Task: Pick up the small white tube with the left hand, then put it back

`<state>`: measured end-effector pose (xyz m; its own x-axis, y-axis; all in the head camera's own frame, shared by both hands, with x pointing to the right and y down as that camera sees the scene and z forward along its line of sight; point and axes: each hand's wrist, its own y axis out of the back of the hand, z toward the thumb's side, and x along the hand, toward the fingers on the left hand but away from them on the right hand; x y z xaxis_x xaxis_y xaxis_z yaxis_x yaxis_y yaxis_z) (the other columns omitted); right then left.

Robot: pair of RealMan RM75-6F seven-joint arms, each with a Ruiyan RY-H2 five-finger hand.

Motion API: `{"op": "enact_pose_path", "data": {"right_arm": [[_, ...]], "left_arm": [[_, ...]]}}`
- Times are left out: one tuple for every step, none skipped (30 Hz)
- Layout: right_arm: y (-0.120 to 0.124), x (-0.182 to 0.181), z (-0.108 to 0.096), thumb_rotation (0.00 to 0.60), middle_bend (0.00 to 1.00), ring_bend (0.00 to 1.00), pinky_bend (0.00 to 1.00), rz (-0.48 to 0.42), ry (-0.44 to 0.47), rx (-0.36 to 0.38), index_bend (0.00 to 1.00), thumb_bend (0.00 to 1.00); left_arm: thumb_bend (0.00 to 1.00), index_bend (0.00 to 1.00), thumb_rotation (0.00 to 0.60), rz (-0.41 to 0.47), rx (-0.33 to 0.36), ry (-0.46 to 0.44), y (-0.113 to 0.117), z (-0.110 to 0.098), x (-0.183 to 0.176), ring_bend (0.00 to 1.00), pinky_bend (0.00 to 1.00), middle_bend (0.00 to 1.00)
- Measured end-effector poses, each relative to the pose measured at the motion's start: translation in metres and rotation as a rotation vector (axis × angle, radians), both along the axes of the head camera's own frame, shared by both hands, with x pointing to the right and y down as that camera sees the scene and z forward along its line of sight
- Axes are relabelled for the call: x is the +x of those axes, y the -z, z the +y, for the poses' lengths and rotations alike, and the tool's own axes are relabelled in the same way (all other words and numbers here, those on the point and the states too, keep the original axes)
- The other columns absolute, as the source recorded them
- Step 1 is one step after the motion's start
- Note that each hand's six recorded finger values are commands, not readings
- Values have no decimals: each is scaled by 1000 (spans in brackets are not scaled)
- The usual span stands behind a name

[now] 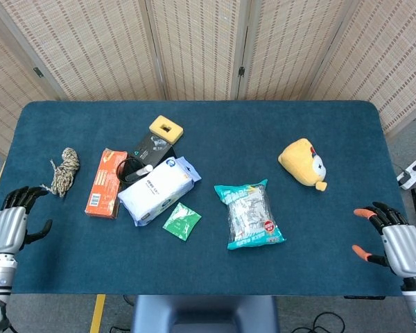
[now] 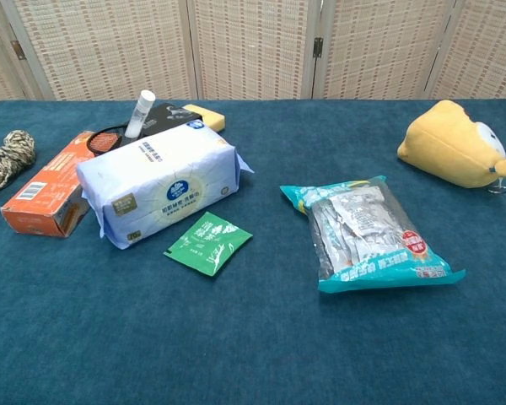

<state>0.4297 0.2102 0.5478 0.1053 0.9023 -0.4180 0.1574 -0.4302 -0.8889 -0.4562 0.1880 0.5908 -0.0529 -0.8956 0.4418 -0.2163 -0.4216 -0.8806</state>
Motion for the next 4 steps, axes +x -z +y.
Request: {"op": "enact_pose_path", "data": {"right_arm": [[0,0,0,600,260,148,206,4,-1,1,277,63],[-1,-1,0,600,258,148,206,7,-3,3,277,63],[-2,-2,0,600,256,148,206,10,-6,5,277,62],[-3,-2,0,600,256,148,206,9,-9,5,277,62]], "left_arm": [[395,270,600,-3,13,-6,5,6,1,123,121,219],[396,270,600,-6,23,-11,8,10,2,123,120,218],[396,271,600,-9,34,-15,12,14,3,123,120,218],[396,271,600,-14,49,-19,15,19,4,123,120,218]]}}
